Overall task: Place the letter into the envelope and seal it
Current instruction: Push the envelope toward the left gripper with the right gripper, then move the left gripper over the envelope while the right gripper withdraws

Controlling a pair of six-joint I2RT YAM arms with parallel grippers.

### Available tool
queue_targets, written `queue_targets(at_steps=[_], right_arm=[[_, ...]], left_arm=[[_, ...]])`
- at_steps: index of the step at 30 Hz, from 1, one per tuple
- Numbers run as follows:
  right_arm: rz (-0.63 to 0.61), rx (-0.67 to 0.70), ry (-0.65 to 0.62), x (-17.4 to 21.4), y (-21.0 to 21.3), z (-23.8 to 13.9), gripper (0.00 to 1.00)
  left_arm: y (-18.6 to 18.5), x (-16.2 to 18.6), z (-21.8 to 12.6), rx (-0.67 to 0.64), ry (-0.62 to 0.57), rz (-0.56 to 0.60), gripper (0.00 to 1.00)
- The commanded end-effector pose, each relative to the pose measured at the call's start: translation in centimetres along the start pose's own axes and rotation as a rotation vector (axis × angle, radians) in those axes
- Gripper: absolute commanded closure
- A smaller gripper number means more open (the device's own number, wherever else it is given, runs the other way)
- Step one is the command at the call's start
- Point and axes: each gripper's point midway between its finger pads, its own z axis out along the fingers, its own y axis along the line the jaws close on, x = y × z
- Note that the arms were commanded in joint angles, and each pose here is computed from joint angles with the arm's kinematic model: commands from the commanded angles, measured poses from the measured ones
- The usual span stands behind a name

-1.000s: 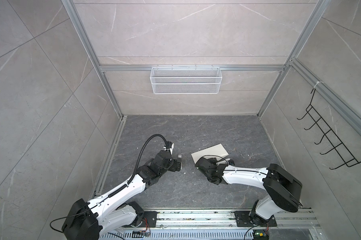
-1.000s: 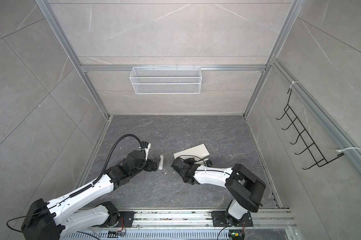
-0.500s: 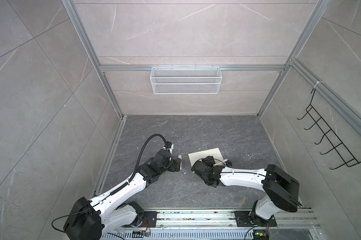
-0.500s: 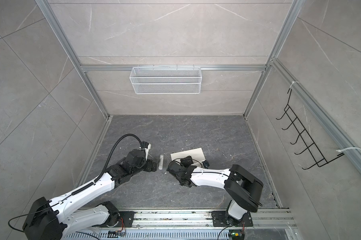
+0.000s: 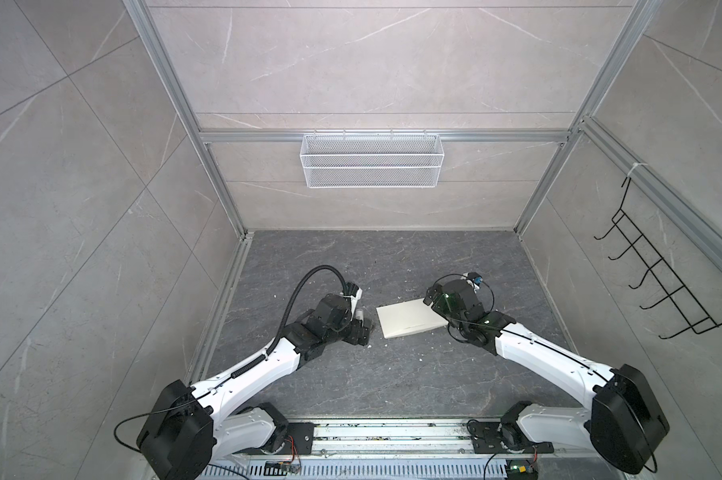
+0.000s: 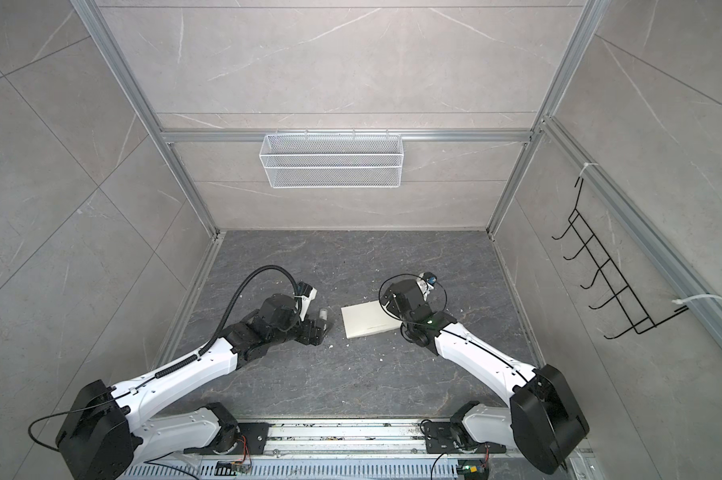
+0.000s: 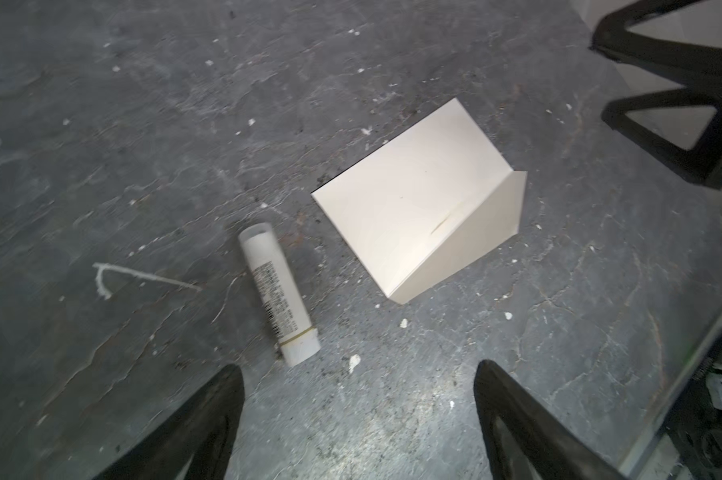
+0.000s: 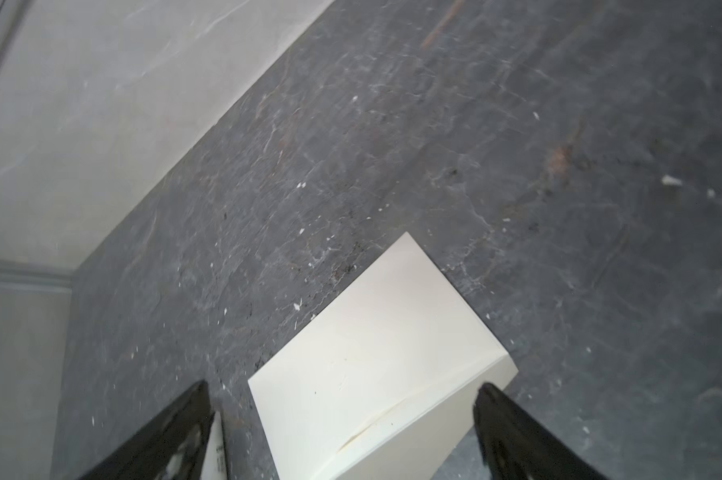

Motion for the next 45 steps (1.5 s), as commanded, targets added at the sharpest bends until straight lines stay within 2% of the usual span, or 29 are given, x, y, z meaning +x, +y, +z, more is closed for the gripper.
queue_targets(at_steps=[1,9,17,28,36,45], right_arm=[[-0.271,-0.103,0.106,-0.6,0.8,-1.2,0.01],[-0.186,-0.102,0.096,-3.1,-4.7,-1.8,0.01],[-0.101,-0.09,0.077,-3.8,-8.6,-3.0,0.01],[-0.068,-0.125,0.078,-3.6,-9.3,-3.4,0.01],[-0.063,-0.14,0.085,-3.5,-9.4,-3.4,0.01],[-0.062,-0.14,0.091,-3.2,-9.8,-3.5,0.01]], left_arm=[[-5.3,-3.6,0.3,0.162,-0.078,0.187,0.13],[-11.8,-3.0,5.6,0.262,0.035,0.457,0.26],[-14.1,-1.4,10.3,0.244,0.14,0.655,0.34],[-13.2,0.0,14.2,0.147,0.209,0.759,0.55],[-12.3,0.3,15.5,0.1,0.215,0.792,0.63],[-12.1,1.1,16.2,0.109,0.237,0.807,0.82]])
